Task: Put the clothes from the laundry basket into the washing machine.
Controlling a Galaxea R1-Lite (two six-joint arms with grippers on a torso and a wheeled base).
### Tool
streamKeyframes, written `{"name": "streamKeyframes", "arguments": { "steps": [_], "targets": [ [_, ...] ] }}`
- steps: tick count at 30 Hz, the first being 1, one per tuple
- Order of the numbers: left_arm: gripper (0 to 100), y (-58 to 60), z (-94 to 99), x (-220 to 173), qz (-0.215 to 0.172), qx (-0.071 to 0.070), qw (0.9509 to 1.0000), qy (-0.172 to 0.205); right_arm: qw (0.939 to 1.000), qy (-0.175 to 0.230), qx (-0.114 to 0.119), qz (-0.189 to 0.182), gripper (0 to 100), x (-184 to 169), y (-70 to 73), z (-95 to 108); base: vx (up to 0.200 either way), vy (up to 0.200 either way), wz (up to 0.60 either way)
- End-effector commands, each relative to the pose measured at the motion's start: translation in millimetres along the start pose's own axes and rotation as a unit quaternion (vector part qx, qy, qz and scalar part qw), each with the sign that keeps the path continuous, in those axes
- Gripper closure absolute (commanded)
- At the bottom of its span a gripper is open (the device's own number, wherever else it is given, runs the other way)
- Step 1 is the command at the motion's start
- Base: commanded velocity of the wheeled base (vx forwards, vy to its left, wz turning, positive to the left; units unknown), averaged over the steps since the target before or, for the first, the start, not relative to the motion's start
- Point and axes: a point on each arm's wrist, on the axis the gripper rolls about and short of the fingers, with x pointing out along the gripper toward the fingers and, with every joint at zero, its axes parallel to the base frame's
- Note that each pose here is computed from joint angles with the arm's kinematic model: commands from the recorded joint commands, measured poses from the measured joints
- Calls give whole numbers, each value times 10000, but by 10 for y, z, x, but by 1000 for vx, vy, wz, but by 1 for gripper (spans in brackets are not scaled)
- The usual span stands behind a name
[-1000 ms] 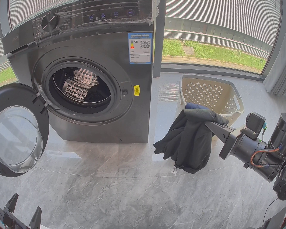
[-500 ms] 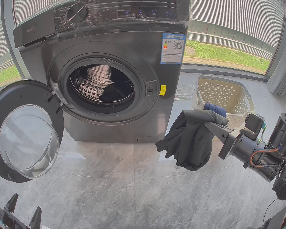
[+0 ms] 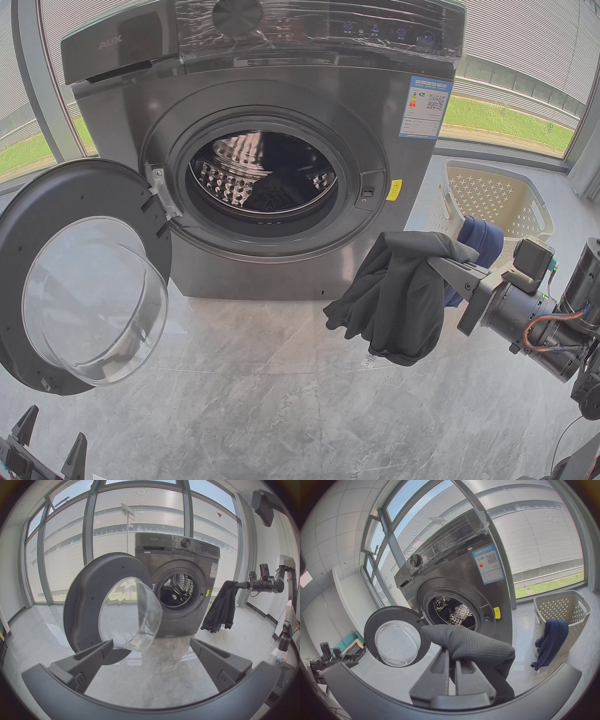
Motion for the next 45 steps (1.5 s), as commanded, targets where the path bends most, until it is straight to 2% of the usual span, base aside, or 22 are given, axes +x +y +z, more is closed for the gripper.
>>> {"name": "streamKeyframes", "arguments": {
  "steps": [1,21,24,27,31,34,36,38,39,45],
  "targets": [
    [0,0,-32,10,-5,-4,10000,65,10000,31,-3,-5,100,-2,-2,-15,0,0,0],
    [0,-1,-34,2,25,-10,10000,11,9997,227,65,-39,100,-40,-25,-113,0,0,0],
    [0,-2,-38,3,25,46,10000,-27,9993,348,142,-20,100,-36,-12,-172,0,0,0],
    [0,-2,-43,3,25,46,10000,-27,9982,467,348,141,100,40,75,-231,0,0,0],
    [0,-2,-40,3,34,184,9998,-42,9963,271,703,403,100,167,224,-199,0,0,0],
    [0,-3,-40,3,49,184,9998,-42,9949,78,855,535,100,279,303,-167,0,0,0],
    [0,-3,-37,1,49,200,9998,-49,9941,-31,889,621,100,370,329,-164,0,0,0],
    [0,-3,-40,2,42,269,9996,-49,9938,-102,899,649,100,428,341,-169,0,0,0],
    [0,-4,-39,2,27,354,9994,-57,9935,-158,907,673,100,480,349,-185,0,0,0],
    [0,-5,-34,2,5,340,9994,-81,9928,-362,915,682,100,646,353,-217,0,0,0]
  ]
}}
